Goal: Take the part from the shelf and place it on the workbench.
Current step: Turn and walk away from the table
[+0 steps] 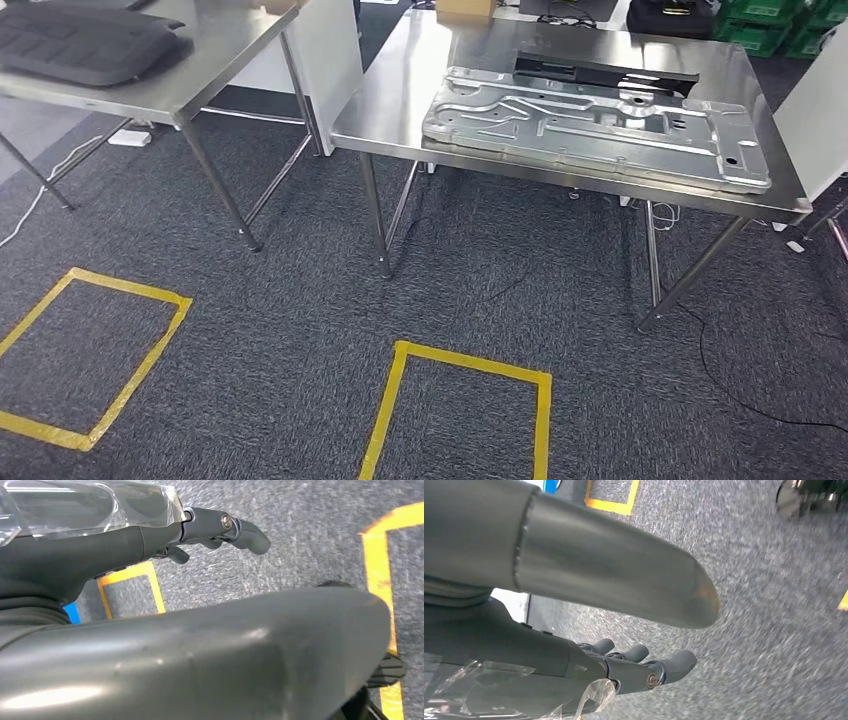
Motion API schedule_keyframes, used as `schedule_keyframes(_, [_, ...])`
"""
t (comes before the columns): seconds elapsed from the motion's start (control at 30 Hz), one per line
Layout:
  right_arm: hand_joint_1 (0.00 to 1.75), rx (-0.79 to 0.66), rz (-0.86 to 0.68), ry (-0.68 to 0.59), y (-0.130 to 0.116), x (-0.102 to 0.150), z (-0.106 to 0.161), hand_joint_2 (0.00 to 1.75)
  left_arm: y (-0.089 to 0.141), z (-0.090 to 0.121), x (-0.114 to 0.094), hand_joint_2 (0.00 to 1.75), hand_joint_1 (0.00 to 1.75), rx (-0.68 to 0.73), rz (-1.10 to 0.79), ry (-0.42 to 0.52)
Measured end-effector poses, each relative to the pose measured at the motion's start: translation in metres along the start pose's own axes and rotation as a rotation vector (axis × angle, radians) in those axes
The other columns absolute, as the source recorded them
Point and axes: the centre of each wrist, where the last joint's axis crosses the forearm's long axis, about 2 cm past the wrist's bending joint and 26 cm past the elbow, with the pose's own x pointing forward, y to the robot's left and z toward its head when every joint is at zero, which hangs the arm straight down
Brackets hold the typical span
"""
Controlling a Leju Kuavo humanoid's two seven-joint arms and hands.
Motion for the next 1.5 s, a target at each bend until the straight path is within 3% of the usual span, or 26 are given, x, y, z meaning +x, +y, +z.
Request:
schedule_keyframes(0.07, [0.00, -0.002, 0.002, 0.005, 0.0001, -0.0034, -0.0002, 0.00, 0.0002, 0.0000, 0.0000, 0.00, 0.00, -0.001, -0.003, 0.001])
schedule_keyframes(0.17, [0.00, -0.013, 0.012, 0.007, 0.0001, -0.0071, -0.0004, 1.31, -0.0006, 0.0003, -0.0015, 0.00, 0.00, -0.004, -0.006, 0.003])
schedule_keyframes(0.2, [0.00, -0.018, 0.012, 0.006, -0.0001, -0.0075, -0.0004, 1.31, -0.0010, 0.0005, -0.0025, 0.00, 0.00, -0.005, -0.006, 0.005])
schedule_keyframes(0.3, [0.00, -0.025, -0.023, 0.015, -0.0012, -0.0088, -0.0007, 0.00, -0.0012, 0.0006, -0.0032, 0.00, 0.00, -0.004, -0.003, 0.002])
schedule_keyframes(1.5, [0.00, -0.021, -0.102, 0.065, 0.0029, -0.0096, -0.0001, 0.00, 0.0019, -0.0005, 0.0018, 0.00, 0.00, -0.001, -0.004, -0.007])
